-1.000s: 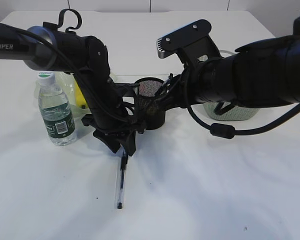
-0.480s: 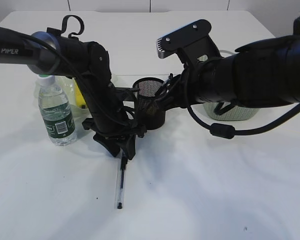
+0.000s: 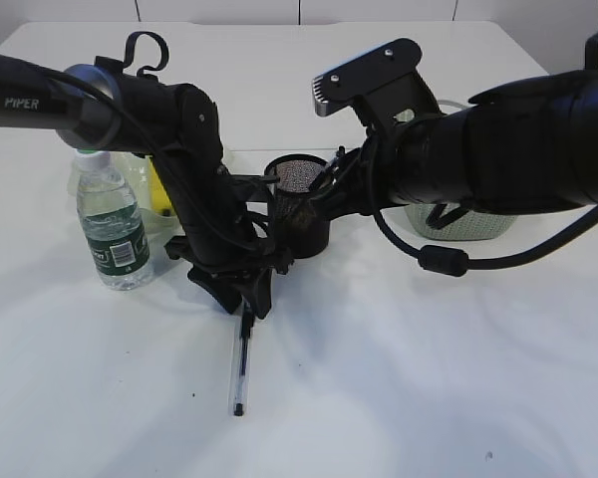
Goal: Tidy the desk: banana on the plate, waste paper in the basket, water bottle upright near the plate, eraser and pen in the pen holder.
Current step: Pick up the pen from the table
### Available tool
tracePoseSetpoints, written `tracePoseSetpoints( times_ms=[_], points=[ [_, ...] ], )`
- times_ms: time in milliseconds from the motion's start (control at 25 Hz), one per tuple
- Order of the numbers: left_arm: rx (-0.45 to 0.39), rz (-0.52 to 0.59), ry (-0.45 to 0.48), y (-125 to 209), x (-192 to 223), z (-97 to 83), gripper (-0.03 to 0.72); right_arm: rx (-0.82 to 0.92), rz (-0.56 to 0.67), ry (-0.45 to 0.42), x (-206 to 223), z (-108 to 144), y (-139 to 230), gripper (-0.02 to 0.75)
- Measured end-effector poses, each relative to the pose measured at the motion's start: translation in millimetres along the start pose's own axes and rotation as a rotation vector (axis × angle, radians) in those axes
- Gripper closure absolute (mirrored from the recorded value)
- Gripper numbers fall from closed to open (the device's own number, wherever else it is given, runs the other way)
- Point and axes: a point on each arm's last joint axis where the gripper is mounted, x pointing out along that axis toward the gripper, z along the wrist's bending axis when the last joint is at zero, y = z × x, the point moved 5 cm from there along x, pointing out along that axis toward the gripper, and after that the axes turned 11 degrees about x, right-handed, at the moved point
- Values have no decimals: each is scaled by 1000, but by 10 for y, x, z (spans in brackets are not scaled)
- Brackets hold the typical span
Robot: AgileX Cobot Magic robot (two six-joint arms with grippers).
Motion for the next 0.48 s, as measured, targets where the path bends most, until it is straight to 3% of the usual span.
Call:
tracePoseSetpoints(
  times_ms=[480],
  points=[
    [16, 9, -20, -4, 13, 33, 384, 0, 0, 0, 0, 0, 0, 489]
  ],
)
